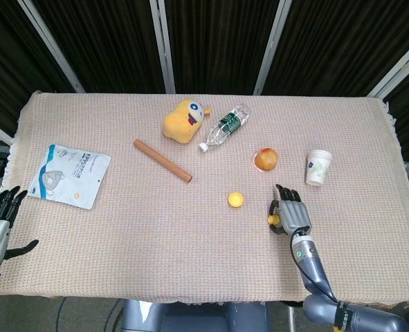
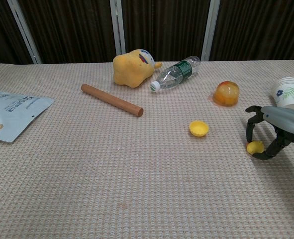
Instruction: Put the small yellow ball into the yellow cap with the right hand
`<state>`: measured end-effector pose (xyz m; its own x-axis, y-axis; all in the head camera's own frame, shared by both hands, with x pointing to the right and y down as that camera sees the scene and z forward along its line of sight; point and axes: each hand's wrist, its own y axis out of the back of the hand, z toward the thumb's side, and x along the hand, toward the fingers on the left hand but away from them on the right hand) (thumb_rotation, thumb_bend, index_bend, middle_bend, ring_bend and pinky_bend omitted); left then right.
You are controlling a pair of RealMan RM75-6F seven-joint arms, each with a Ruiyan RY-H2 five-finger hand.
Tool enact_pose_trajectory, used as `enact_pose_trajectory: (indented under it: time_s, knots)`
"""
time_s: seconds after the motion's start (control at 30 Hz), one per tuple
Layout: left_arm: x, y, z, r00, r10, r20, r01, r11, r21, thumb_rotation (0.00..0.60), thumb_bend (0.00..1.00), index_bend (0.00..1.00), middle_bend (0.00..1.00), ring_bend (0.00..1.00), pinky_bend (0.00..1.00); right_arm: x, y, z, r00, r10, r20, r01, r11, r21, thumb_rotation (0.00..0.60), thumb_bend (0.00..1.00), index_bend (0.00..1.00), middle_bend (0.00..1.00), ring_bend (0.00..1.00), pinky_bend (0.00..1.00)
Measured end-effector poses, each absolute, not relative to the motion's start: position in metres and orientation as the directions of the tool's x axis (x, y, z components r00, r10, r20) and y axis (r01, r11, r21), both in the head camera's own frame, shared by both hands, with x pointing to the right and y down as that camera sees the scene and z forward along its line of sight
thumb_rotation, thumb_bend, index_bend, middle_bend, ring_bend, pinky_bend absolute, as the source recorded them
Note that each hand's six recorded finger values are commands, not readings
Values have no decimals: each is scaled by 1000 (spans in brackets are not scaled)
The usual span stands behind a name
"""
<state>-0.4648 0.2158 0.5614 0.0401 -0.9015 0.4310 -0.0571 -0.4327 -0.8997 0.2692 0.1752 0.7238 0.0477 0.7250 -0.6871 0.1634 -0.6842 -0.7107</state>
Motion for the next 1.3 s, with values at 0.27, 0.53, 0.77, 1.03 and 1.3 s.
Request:
enact_pose_trajectory:
  time_s: [0.27, 0.53, 0.77, 1.03, 1.3]
  knots:
    - [-465, 216, 562, 37, -900, 434, -58, -435, -898, 600, 0, 0, 0, 0, 93, 270, 175, 722, 47, 730, -681, 176, -678, -714, 600, 199, 523, 0, 0, 0]
    - [-465, 216, 561, 39, -900, 434, -55, -435, -899, 600, 0, 0, 0, 0, 93, 268, 173, 720, 53, 736, -674, 191, -670, -717, 600, 200, 525, 0, 0, 0]
    - [-463, 215, 560, 44, -904, 425, -57, -427, -902, 600, 0, 0, 0, 0, 93, 258, 160, 708, 83, 765, -639, 219, -639, -737, 600, 199, 526, 0, 0, 0]
    - [-464, 215, 560, 46, -906, 421, -59, -423, -904, 600, 0, 0, 0, 0, 93, 232, 137, 691, 143, 800, -583, 182, -600, -779, 600, 199, 532, 0, 0, 0]
    - [-465, 216, 558, 56, -907, 417, -64, -420, -905, 600, 0, 0, 0, 0, 94, 200, 133, 694, 191, 787, -586, 165, -614, -772, 600, 200, 532, 0, 0, 0]
